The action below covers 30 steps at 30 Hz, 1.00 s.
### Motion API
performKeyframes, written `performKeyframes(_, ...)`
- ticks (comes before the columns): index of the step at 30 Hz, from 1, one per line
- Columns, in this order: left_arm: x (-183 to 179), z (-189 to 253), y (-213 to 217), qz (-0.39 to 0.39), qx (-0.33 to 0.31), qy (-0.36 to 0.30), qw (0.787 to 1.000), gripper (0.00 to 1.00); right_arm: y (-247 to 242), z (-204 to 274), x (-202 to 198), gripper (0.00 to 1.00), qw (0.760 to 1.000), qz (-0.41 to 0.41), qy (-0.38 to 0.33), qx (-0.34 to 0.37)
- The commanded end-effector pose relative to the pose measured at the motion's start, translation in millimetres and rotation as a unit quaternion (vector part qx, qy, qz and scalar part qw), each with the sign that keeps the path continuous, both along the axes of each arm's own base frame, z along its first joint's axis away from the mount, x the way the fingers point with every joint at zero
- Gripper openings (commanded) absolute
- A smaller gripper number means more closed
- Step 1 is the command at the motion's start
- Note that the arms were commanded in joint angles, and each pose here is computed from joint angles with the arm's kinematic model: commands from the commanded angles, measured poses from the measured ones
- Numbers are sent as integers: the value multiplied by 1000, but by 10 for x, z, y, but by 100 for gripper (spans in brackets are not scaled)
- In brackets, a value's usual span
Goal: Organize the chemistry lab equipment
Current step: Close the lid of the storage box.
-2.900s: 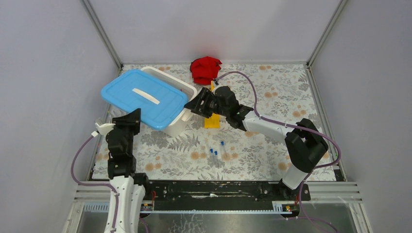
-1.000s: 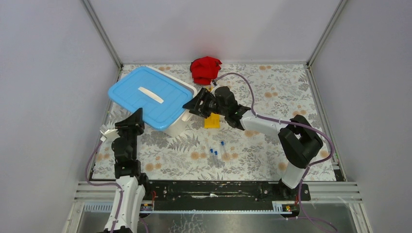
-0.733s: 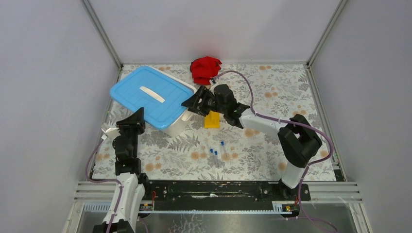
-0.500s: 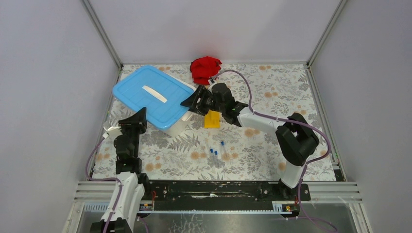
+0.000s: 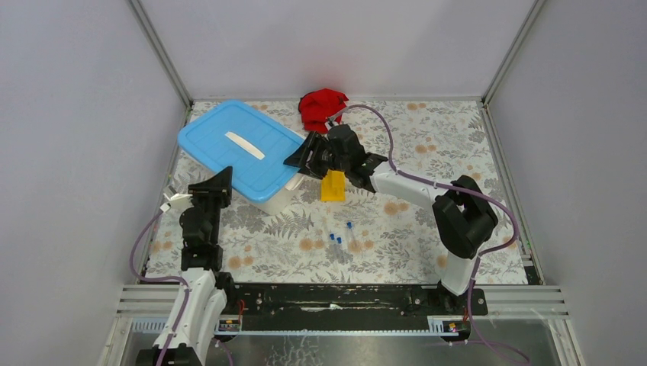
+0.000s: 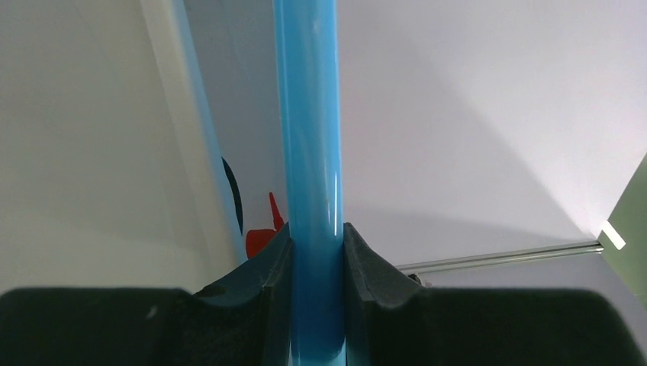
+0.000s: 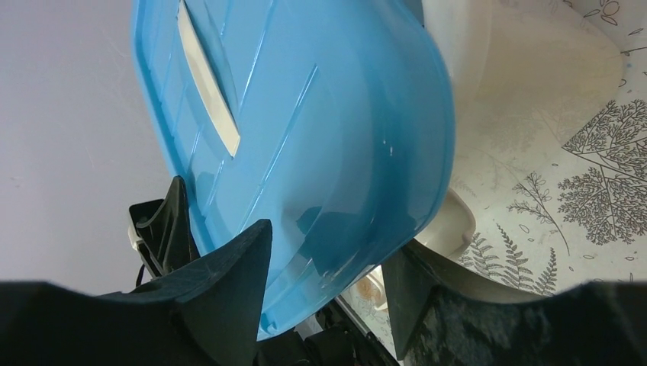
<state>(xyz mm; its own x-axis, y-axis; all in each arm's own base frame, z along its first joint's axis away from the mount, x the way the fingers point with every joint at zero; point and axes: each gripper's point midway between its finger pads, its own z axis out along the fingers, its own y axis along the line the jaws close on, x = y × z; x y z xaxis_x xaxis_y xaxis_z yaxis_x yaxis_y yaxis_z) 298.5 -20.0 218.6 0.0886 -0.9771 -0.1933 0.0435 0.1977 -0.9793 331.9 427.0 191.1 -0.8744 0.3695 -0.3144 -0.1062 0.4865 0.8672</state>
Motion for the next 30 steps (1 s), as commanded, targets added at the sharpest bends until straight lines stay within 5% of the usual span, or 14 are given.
performKeyframes(1,9,139,37,13,36,-9,999,24,31,298,159,60,999,-12,-36,10)
performKeyframes(11,28,110,31,9,68,26,997,57,53,331,228,60,999,-15,-32,-11)
performKeyframes(30,-9,-4,-7,-12,124,88,988,63,36,358,291,60,999,-19,-33,-28)
